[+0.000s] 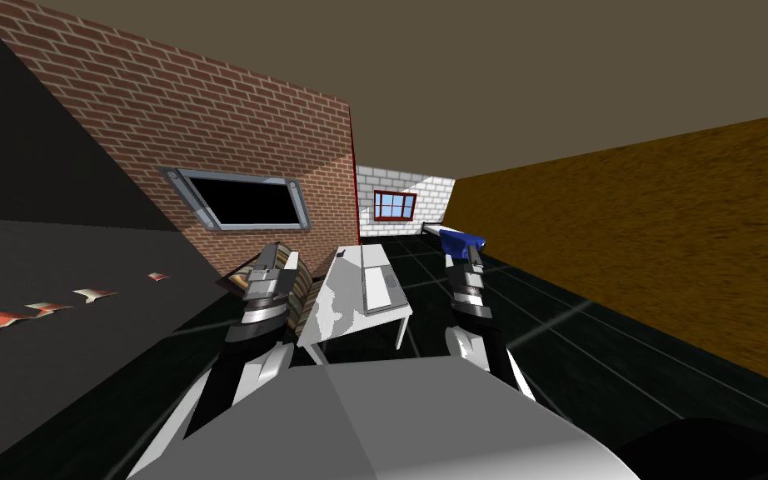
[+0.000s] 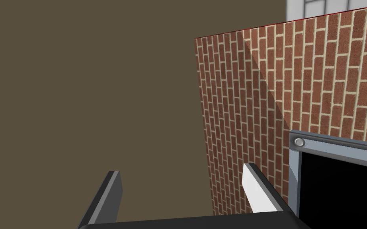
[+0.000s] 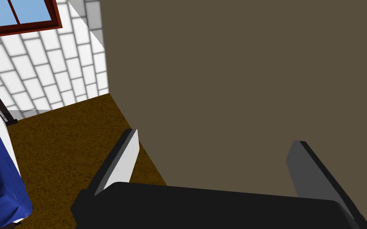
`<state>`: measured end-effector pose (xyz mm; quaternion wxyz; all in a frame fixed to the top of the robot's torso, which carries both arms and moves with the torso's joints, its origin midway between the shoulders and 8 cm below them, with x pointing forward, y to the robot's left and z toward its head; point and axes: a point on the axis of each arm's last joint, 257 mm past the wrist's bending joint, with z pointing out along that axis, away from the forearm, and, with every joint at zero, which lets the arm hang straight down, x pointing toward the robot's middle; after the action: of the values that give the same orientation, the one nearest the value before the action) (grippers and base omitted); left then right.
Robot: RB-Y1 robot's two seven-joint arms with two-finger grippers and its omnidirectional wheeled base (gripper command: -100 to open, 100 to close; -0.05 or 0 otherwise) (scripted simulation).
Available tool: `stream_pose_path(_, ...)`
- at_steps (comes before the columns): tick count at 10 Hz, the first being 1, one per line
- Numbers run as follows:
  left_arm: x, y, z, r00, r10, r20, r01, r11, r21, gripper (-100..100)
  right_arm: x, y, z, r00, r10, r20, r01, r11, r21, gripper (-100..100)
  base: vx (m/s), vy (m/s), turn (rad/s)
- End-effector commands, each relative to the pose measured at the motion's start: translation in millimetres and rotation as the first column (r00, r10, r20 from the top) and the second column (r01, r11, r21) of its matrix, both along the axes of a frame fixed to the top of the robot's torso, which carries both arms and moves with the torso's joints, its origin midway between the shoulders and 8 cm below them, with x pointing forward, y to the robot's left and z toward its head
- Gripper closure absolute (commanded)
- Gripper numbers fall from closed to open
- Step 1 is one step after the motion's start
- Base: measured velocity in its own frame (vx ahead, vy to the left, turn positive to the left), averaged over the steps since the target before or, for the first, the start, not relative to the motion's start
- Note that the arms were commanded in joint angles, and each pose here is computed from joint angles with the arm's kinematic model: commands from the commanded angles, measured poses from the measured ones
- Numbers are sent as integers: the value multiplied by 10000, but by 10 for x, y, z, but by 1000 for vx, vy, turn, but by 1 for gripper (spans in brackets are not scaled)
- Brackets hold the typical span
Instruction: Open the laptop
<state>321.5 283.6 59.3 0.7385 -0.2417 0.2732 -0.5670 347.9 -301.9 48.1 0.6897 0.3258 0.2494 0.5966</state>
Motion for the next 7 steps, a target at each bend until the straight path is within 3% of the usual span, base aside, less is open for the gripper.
stream_pose_path(1,0,0,0,10000,0,0,0,10000,0,0,0,0,0,10000,0,0,0,10000,0,0,0,0,0)
stream_pose_path(7,-1,0,1,10000,0,3,0,10000,1,0,-1,0,2,10000,0,4,0,10000,-1,0,0,0,0)
